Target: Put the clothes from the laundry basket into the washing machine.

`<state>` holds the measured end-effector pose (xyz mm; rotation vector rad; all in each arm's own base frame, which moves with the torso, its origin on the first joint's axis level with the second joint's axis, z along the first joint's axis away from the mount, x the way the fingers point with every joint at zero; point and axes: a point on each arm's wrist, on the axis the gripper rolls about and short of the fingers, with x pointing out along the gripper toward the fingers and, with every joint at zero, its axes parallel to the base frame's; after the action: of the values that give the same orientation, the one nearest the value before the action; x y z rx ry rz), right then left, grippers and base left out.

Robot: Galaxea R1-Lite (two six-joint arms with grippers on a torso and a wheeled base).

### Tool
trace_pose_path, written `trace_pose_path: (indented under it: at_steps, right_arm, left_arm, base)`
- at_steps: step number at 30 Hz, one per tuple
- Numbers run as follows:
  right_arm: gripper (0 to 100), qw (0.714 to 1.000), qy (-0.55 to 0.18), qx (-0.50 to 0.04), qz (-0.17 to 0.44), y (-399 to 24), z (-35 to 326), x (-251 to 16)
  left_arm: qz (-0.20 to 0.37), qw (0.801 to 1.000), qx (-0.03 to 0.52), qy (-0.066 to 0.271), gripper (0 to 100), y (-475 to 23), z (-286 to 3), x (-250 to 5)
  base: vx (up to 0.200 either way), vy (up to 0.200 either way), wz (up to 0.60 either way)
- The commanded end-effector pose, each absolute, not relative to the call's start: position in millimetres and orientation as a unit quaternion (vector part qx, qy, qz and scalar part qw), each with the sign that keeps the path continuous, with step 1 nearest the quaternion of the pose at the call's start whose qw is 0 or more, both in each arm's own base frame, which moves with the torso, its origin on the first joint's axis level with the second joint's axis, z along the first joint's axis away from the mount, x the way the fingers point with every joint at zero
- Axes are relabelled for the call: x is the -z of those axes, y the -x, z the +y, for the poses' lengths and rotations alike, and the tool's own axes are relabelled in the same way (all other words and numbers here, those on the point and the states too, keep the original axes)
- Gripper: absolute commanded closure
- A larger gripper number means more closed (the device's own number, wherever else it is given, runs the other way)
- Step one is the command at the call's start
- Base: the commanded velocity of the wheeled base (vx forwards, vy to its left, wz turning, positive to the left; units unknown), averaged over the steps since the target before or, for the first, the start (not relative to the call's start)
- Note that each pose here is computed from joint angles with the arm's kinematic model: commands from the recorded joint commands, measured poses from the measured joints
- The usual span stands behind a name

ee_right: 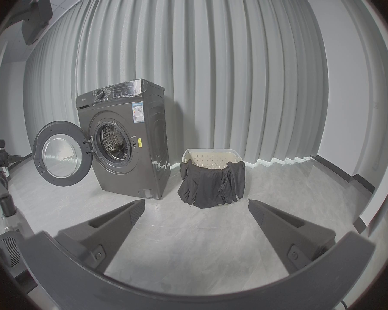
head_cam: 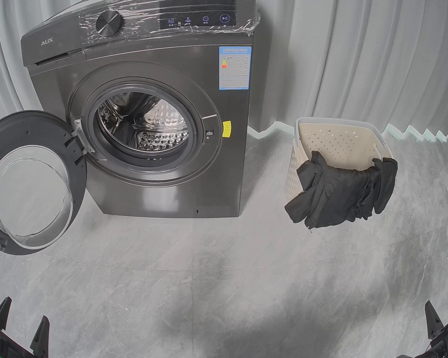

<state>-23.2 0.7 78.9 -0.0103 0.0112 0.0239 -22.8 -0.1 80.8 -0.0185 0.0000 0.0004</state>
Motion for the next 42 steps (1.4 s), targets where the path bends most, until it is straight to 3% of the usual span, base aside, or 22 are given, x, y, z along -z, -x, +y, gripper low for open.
trace_pose_path:
  at_steps: [1,7,19,25,42]
  right_arm:
    - [0,1.0,0.005,-0.012,0.006,23.2,0.7,-75.0]
    - [0,1.0,0.005,-0.012,0.006,23.2,0.7,-75.0]
    - [0,1.0,0.005,-0.012,0.006,23.2,0.7,-75.0]
    - [0,1.0,0.005,-0.012,0.006,23.2,0.7,-75.0]
    - [0,1.0,0.005,-0.012,0.006,23.2,0.7,-75.0]
  left_arm:
    - [0.0,1.0,0.0,0.01,0,22.8,-0.1,-75.5]
    - [-0.001,1.0,0.0,0.012,0,22.8,-0.1,-75.6]
    - [-0.001,1.0,-0.001,0.016,0,22.8,0.0,-75.6]
    - [-0.001,1.0,-0.001,0.017,0,22.8,0.0,-75.6]
    - [-0.001,1.0,-0.001,0.016,0,22.8,0.0,-75.6]
  base:
    - [0.0,0.0,0.0]
    - [0.0,0.0,0.0]
    - [0.2,0.0,0.0]
    - [0.0,0.0,0.0]
    - [0.0,-0.2,0.0]
